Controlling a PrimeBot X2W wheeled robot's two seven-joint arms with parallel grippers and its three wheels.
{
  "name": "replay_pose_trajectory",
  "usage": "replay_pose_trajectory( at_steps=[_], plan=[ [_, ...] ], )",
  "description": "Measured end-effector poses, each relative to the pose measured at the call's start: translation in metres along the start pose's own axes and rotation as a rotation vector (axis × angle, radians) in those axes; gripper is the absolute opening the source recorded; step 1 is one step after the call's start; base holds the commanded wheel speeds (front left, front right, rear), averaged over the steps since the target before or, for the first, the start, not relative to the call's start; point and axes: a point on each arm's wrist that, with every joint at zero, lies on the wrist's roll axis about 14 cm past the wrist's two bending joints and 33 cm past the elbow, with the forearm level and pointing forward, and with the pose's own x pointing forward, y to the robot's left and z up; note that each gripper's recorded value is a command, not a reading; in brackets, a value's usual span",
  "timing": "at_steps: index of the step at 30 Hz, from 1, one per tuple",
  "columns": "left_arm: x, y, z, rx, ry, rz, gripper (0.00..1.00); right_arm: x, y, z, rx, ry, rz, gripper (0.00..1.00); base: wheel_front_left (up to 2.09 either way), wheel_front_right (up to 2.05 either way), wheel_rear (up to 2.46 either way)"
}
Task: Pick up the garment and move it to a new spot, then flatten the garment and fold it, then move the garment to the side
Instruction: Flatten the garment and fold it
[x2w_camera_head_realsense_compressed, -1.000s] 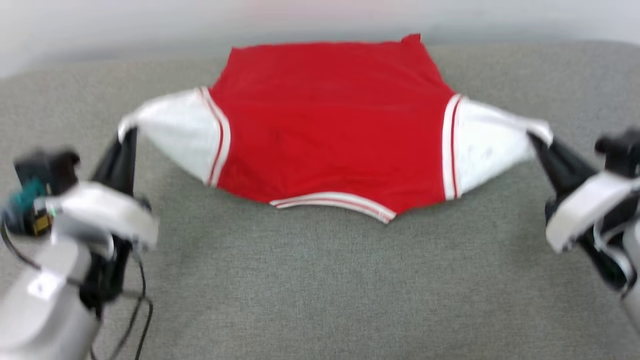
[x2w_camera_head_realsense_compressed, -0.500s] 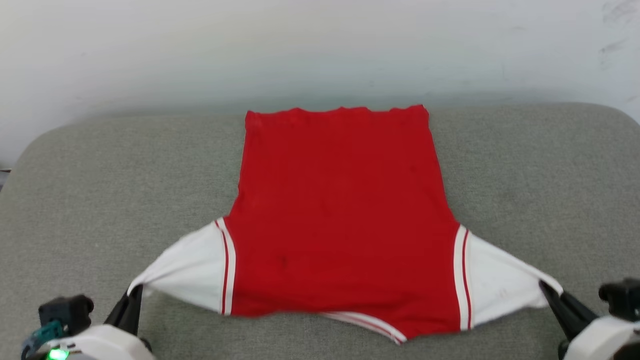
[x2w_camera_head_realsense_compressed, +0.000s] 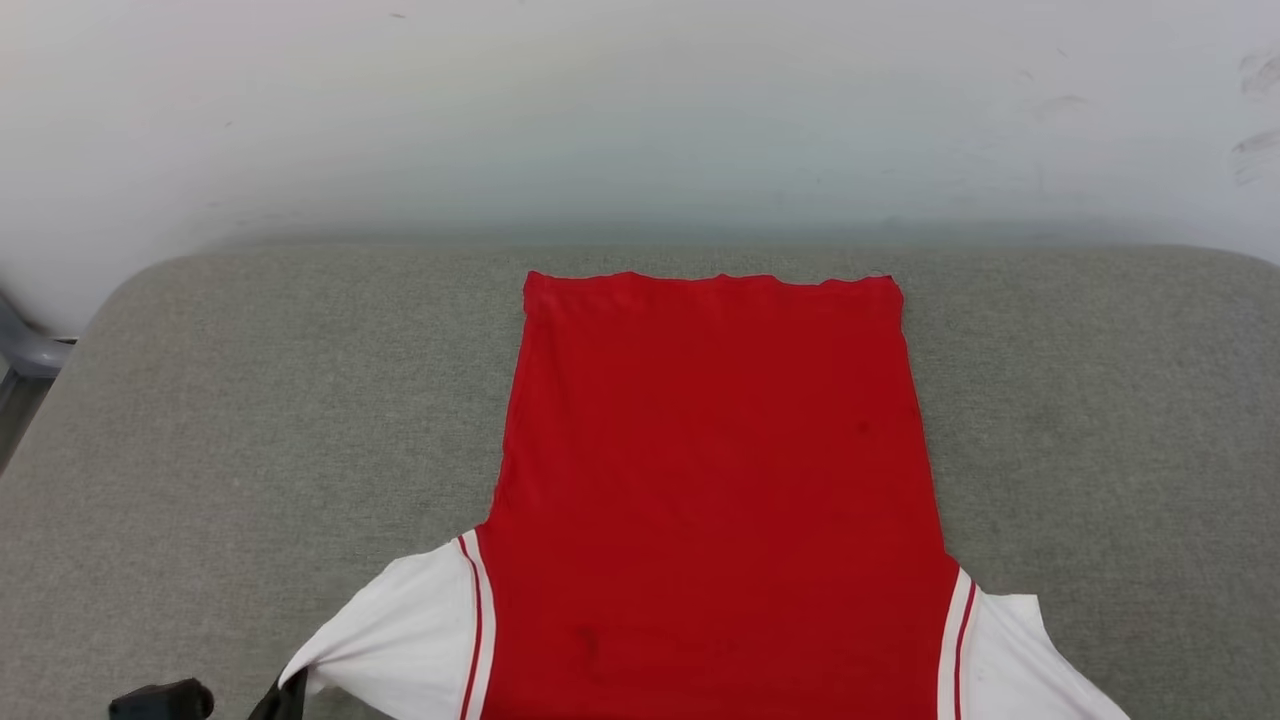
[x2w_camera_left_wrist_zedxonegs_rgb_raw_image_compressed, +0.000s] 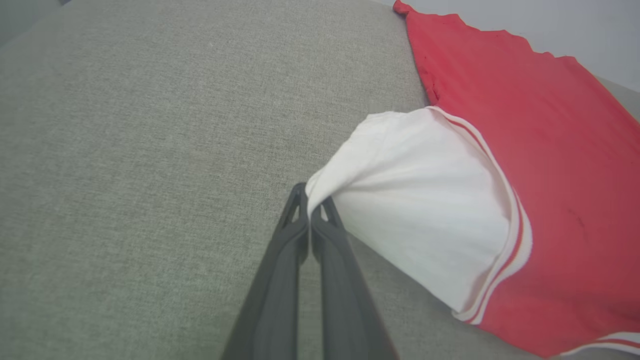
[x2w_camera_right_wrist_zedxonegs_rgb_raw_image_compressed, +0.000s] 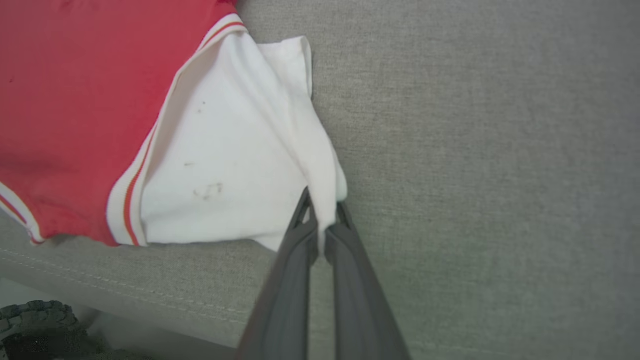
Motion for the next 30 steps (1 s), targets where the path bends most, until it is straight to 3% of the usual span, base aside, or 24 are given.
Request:
replay_pose_trajectory(
  at_steps=[1,2,3,10,18,22,25,30],
  plan=[
    [0.0,-0.003,0.0,0.004,0.001,-0.008,0.0,0.0,-0.001,0.002,-0.002,-0.006,-0.004,0.16,0.0,0.0,0.0],
    [0.001,-0.006,0.0,0.009,-0.001,-0.019,0.0,0.001,0.0,0.004,-0.006,-0.006,-0.004,0.4,0.0,0.0,0.0],
    [0.003,-0.009,0.001,0.01,-0.006,-0.027,0.0,0.002,0.001,0.005,-0.014,-0.008,-0.001,1.0,0.0,0.0,0.0],
    [0.016,-0.037,0.015,0.002,-0.052,-0.088,0.0,0.016,-0.002,0.056,-0.057,-0.128,0.001,1.0,0.0,0.0,0.0],
    [0.037,-0.061,0.038,0.01,-0.116,-0.14,0.0,0.043,-0.017,0.203,-0.191,-0.443,-0.018,1.0,0.0,0.0,0.0],
    [0.052,-0.068,0.047,0.019,-0.139,-0.158,0.0,0.07,-0.01,0.27,-0.238,-0.511,0.007,1.0,0.0,0.0,0.0],
    [0.063,-0.071,0.048,0.021,-0.141,-0.163,0.0,0.101,-0.001,0.296,-0.262,-0.457,0.043,1.0,0.0,0.0,0.0],
    [0.079,-0.07,0.042,0.013,-0.127,-0.149,0.0,0.166,0.019,0.293,-0.256,-0.208,0.112,1.0,0.0,0.0,0.0]
  ],
)
